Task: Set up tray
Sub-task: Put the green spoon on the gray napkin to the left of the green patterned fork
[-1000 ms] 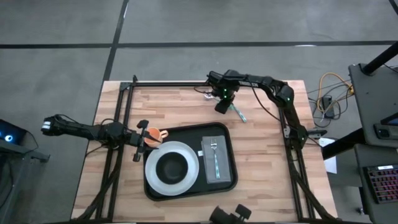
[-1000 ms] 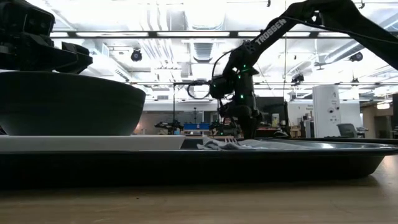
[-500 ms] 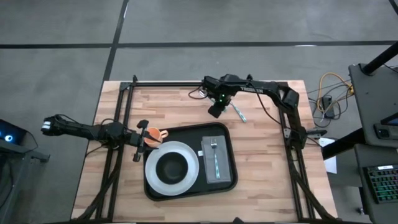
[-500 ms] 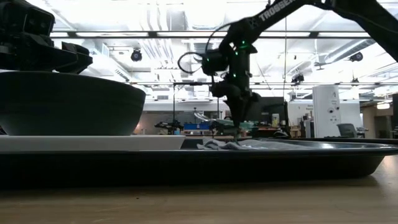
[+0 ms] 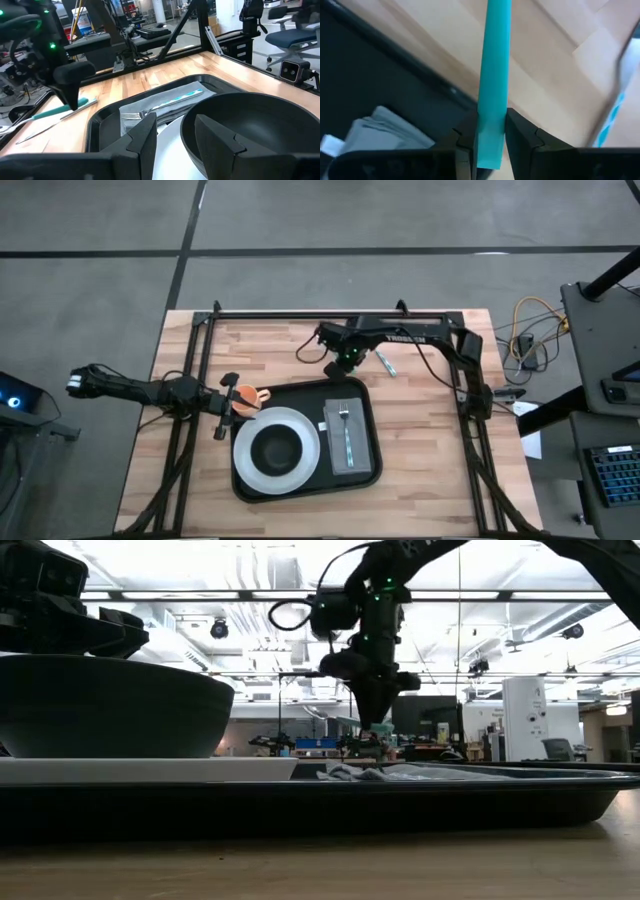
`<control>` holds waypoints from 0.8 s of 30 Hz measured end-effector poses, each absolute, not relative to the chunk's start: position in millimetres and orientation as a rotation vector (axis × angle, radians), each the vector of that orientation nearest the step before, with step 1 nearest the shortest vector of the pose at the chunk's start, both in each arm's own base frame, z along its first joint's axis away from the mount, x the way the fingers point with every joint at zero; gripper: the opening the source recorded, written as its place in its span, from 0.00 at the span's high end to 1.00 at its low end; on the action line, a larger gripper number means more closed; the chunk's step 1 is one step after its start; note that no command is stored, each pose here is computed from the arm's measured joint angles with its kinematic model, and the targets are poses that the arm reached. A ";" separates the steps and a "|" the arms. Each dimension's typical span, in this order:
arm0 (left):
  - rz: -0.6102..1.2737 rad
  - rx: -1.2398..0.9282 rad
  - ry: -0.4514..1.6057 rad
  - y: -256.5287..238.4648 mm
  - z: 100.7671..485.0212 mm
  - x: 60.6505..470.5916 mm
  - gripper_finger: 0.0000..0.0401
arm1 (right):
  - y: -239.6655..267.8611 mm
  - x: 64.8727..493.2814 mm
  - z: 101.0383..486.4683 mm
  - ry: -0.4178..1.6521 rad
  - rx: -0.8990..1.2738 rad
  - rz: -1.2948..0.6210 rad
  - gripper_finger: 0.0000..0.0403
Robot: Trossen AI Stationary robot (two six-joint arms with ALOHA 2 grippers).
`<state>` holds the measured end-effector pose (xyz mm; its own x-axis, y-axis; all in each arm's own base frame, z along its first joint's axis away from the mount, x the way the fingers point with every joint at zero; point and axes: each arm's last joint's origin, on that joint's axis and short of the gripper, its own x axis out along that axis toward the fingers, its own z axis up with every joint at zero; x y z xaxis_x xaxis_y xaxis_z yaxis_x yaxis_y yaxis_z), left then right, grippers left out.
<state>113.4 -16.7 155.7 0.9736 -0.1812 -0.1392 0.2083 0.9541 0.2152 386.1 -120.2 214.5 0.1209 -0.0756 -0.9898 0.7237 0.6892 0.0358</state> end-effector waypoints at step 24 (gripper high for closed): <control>-0.198 0.231 0.118 -16.7 155.7 113.4 0.71 | 4.2 409.7 215.5 1.197 0.833 -0.776 0.86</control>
<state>113.4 -16.7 155.7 0.9736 -0.1812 -0.1389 0.2083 0.9540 0.2155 409.7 4.2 215.5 0.1938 -0.0727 -0.9783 0.8631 0.4868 0.1348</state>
